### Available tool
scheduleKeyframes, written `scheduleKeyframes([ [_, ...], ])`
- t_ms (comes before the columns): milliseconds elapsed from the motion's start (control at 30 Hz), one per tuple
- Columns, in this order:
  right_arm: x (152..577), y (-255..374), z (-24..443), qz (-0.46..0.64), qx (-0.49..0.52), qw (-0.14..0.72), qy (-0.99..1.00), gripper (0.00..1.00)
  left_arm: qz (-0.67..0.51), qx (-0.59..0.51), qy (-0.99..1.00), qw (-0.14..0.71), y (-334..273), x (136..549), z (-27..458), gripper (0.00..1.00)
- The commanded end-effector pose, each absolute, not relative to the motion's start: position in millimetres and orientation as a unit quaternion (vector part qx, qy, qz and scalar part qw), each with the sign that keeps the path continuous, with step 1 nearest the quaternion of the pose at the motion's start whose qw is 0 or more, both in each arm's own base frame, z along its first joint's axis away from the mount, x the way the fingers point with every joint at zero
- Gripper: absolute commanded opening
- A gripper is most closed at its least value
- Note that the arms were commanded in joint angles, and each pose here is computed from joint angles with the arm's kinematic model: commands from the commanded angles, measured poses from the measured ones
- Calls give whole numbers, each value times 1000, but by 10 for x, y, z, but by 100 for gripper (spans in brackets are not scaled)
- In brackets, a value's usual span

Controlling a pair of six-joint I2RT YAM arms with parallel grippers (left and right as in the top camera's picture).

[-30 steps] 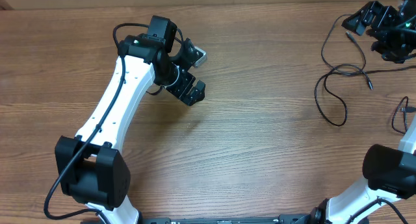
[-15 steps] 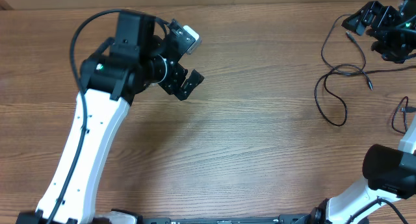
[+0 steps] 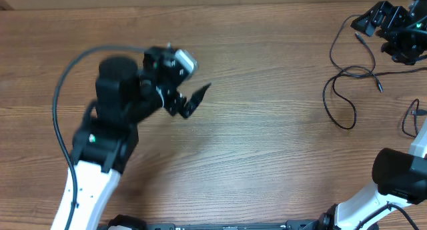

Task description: Untangle cables

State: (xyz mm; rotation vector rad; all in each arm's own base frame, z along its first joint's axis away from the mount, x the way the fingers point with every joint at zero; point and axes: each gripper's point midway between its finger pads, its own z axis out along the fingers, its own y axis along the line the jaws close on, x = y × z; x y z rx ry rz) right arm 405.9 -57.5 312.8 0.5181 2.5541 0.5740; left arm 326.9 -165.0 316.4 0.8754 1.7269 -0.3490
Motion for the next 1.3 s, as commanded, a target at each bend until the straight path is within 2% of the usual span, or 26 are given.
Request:
scheduleKeyframes([
  [0,4056,-540,3201,214,182,244,928,100,-146,374,708,580,-1614,3080,3050,100],
  [233,4056,-540,3201,214,182,244,928,100,-124,324,660,667,-1433,2864,3042,100],
  [533,4056,-540,3201,214,182,244,928,100,-116,250,640,717,-1100,2580,2917,100],
  [1267,4056,-540,3201,214,182,244,928,100,-50,44,673,736,-231,2565,2157,100],
])
